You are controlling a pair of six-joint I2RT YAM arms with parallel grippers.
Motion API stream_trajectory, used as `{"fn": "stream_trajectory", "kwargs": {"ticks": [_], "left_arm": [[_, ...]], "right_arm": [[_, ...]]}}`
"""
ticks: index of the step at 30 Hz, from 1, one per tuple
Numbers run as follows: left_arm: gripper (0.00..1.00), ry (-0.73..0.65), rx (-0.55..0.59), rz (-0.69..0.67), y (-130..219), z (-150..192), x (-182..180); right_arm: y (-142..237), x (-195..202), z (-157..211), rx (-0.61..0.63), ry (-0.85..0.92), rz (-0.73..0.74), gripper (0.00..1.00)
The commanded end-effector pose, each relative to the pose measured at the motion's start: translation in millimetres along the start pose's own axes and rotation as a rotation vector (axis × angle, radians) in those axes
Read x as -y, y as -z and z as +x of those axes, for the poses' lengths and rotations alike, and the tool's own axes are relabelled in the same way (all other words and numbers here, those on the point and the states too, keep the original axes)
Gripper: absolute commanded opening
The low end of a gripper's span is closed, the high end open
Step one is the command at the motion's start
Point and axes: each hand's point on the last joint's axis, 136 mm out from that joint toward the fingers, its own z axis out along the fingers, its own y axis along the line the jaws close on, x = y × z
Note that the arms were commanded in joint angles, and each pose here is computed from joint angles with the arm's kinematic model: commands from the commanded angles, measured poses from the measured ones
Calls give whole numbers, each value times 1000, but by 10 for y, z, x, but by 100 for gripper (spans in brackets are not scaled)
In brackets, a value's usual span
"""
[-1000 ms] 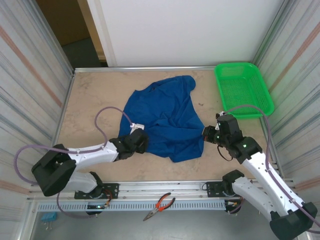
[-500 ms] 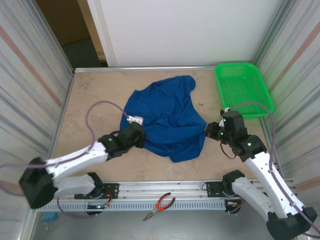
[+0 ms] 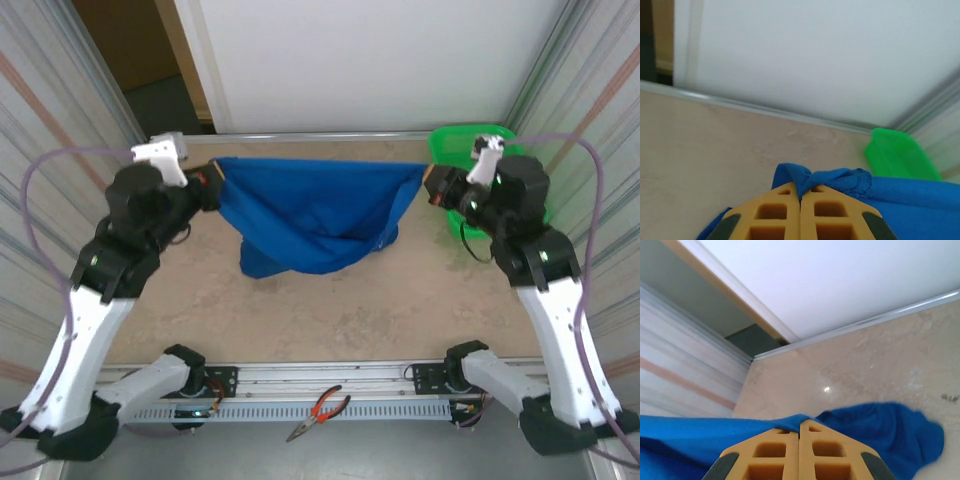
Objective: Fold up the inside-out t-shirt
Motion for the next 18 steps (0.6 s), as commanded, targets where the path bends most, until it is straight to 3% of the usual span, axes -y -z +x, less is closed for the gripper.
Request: {"fn": "stream_trajectory", "kwargs": {"ticks": [1, 4, 6, 12, 15, 18], "left_arm": [[0, -9, -85, 73, -611, -135, -77], [0, -16, -60, 57, -1024, -594, -174], [0, -29, -18, 78, -1117, -958, -74], [0, -11, 226, 202, -625, -1844, 420], [0, -16, 250, 218, -401, -1877, 485], [0, -12, 196, 186, -381, -1575, 352]], "right_arm": [[-587, 161, -315, -19, -54, -37, 0], [-999, 199, -789, -13, -121, -82, 0], [-1060, 63, -1189, 32, -121, -121, 0], [-519, -537, -2108, 236, -82, -258, 0], [-339, -533, -2171, 255, -93, -283, 0], [-295, -457, -1943, 227, -69, -249, 0]]}}
